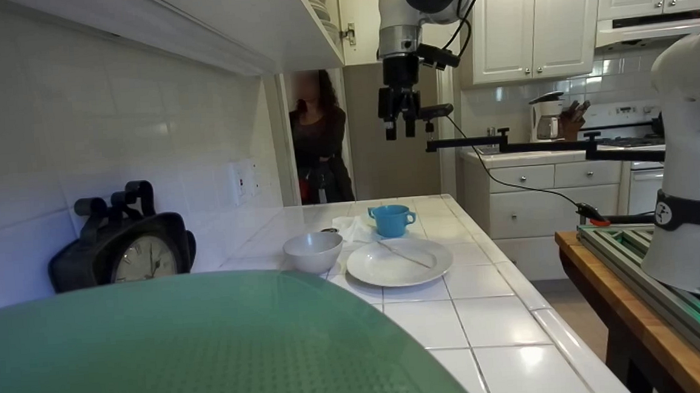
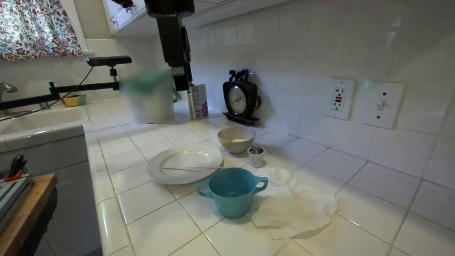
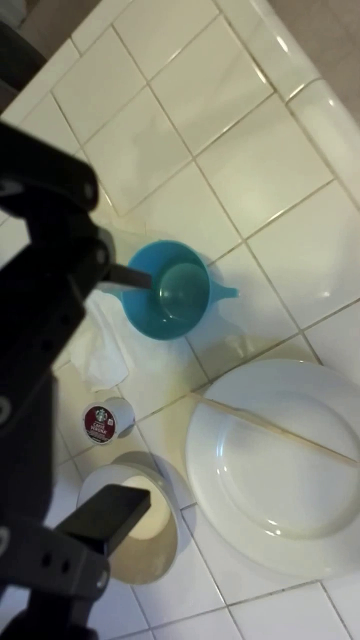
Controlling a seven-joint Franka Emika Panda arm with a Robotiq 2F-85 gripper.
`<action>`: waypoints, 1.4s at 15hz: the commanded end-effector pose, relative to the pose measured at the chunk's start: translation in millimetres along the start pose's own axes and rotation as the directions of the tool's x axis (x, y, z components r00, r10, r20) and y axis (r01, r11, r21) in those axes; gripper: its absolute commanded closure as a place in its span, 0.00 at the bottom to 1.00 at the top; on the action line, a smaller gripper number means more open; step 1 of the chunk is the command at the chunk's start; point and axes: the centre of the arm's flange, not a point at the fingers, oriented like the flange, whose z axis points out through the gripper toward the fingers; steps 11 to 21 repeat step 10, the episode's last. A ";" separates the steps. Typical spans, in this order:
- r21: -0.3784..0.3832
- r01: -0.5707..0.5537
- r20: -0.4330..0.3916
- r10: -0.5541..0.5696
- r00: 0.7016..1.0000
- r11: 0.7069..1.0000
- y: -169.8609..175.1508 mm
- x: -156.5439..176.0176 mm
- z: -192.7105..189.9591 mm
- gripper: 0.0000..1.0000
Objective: Move the chopstick in the blue cup to the plate
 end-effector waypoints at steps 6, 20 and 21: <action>-0.003 0.001 0.010 -0.001 1.000 1.000 -0.6 1.3 6.3 0.00; -0.003 0.001 0.010 -0.001 1.000 1.000 -0.6 1.3 6.3 0.00; -0.003 0.001 0.010 -0.001 1.000 1.000 -0.6 1.3 6.3 0.00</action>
